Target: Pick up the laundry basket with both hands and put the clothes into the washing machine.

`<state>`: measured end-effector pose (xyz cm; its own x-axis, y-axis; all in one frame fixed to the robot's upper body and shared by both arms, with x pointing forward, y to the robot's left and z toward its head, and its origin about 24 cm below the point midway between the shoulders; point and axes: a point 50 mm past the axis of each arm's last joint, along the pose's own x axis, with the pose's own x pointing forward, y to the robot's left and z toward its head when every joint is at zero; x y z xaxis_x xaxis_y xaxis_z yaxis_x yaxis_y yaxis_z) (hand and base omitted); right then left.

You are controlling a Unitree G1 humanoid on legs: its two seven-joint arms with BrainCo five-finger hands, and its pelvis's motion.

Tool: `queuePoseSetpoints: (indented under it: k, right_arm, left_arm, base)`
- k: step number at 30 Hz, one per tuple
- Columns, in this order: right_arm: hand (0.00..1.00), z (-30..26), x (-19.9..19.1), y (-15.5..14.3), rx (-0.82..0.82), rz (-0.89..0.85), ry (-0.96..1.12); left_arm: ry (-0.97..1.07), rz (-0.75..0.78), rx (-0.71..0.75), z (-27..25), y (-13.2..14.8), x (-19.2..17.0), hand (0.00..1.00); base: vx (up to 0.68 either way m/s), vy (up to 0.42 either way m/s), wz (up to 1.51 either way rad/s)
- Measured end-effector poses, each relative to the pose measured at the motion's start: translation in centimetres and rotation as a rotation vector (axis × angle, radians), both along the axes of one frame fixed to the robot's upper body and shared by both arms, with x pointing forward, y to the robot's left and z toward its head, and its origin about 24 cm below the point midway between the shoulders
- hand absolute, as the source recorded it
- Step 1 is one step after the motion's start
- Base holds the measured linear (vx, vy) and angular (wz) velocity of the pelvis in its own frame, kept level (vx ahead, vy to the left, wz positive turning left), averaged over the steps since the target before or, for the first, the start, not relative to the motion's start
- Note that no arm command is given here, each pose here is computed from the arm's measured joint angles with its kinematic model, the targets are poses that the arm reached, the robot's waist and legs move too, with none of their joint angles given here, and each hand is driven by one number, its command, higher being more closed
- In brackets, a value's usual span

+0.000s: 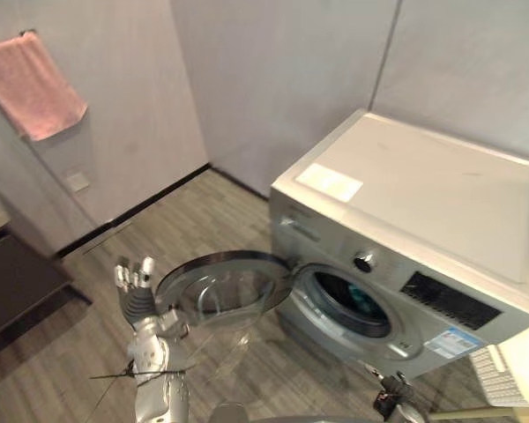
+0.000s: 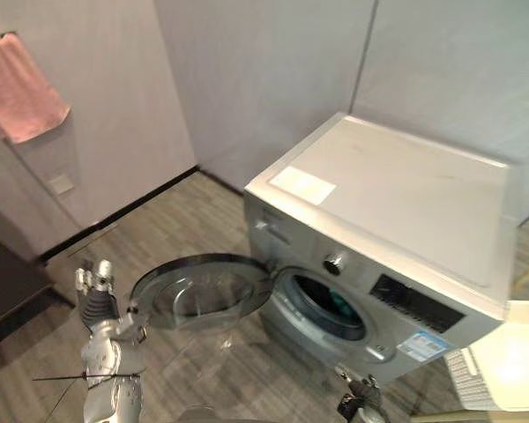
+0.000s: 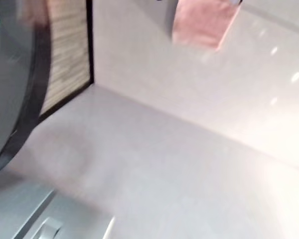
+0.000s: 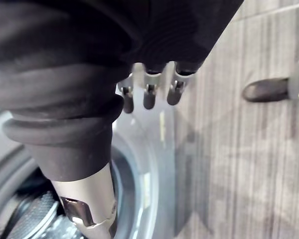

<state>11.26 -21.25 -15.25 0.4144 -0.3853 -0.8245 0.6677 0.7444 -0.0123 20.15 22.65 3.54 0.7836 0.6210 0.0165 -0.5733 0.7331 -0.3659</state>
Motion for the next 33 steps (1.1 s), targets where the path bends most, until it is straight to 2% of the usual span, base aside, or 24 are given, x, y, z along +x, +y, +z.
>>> queuePoseSetpoints:
  k: [7,14,17,18,19,22,24,27,30,33]
  right_arm:
    - [0.0,-0.6,-1.2,0.2,0.035,-0.014,0.045]
    - [0.0,-1.1,-2.6,-0.1,0.032,0.0,0.106]
    - [0.0,-1.0,-2.5,-0.7,0.023,0.052,0.109]
    - [0.0,-0.8,-2.1,-0.7,0.017,0.087,0.093]
    - [0.0,-0.8,-2.0,-0.7,0.016,0.092,0.092]
    - [0.0,-0.6,-1.4,-0.3,0.03,0.114,0.056]
    - [0.0,-0.6,-1.3,0.1,0.045,0.108,0.037]
    - [0.0,-0.6,-2.7,-0.3,0.043,0.073,0.03]
    - [0.0,-1.2,-5.2,0.8,0.108,-0.037,0.062]
    - [0.0,-1.1,-5.0,0.8,0.116,-0.062,0.046]
  left_arm:
    - [-0.242,0.013,0.206,6.4,-0.2,0.8,0.0]
    - [-0.195,0.002,0.354,6.6,0.3,1.2,0.0]
    - [-0.003,-0.026,0.429,4.0,3.2,3.1,0.0]
    - [0.147,-0.008,0.47,2.5,6.1,3.7,0.0]
    - [0.166,-0.007,0.478,2.3,6.5,3.8,0.0]
    - [0.299,0.016,0.601,3.8,11.2,6.0,0.0]
    - [0.342,0.031,0.629,4.6,12.8,6.5,0.0]
    - [0.286,0.016,0.616,7.0,11.9,9.4,0.0]
    - [0.146,-0.002,0.634,10.9,10.1,12.1,0.0]
    - [0.083,0.006,0.637,13.1,9.5,13.1,0.0]
  base:
    - [-0.12,0.111,0.52]
    - [-0.16,-0.055,0.29]
    - [-0.07,-0.017,-0.38]
    - [-0.04,0.006,-0.71]
    - [-0.02,0.004,-0.95]
    - [-0.05,0.004,-0.73]
    - [-0.13,0.05,-0.77]
    - [-0.18,0.14,-0.46]
    - [-0.11,0.043,0.14]
    - [-0.02,-0.069,-0.11]
